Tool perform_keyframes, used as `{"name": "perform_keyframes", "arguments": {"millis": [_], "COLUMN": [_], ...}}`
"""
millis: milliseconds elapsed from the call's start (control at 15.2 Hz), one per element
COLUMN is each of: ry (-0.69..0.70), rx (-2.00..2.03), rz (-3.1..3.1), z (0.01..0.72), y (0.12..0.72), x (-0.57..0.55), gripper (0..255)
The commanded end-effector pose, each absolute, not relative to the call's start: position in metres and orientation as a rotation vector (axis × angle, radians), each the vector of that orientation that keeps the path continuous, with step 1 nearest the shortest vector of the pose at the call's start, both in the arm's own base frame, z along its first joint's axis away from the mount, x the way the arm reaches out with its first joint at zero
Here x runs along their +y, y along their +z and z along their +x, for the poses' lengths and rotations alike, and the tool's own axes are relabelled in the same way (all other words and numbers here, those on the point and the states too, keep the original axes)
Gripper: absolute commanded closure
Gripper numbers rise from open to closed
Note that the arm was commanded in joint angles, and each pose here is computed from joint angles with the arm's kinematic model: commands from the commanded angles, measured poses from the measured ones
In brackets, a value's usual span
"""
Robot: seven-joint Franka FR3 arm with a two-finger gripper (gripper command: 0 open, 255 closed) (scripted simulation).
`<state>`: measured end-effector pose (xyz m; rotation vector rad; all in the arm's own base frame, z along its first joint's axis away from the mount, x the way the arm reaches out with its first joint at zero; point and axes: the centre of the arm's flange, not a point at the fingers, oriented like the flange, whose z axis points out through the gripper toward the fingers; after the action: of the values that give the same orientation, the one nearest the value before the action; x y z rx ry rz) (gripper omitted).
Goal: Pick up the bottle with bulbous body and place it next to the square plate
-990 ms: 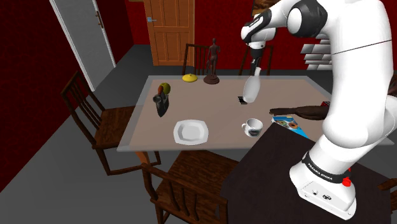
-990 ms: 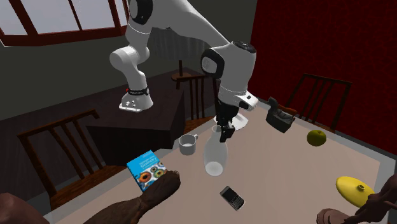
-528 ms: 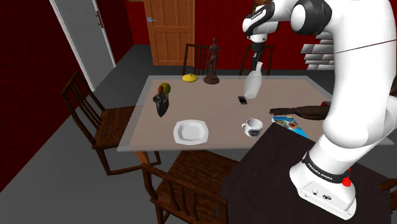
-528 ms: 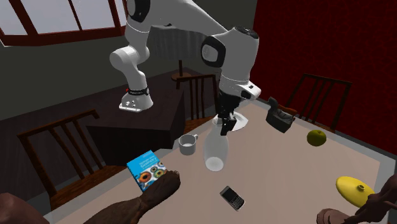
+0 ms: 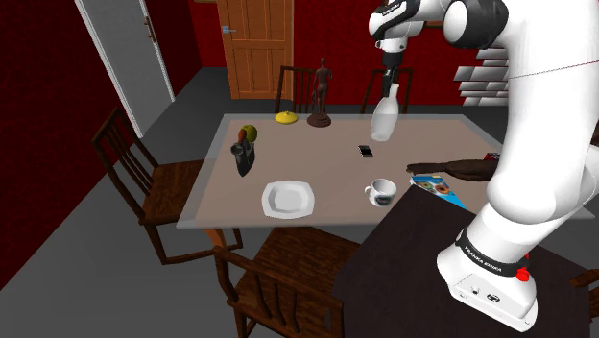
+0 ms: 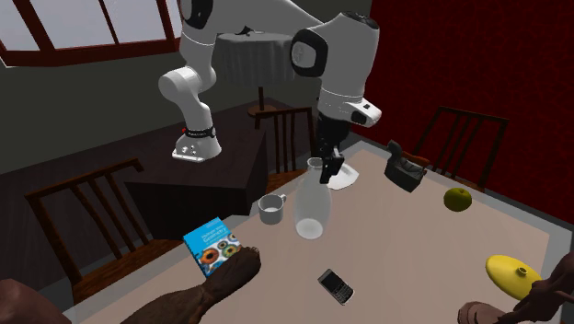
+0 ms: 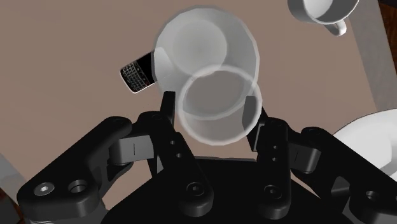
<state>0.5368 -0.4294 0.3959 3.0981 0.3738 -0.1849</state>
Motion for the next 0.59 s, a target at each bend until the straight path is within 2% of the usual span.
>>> {"name": "perform_keyframes", "arguments": {"millis": [0,528], "ry": [-0.185,-0.185], "rx": [0.374,0.374], "rz": [3.098,3.098], "z": [0.537,0.537], "y": [0.407,0.449], "x": [-0.429,-0.429], "gripper": [255,255]}}
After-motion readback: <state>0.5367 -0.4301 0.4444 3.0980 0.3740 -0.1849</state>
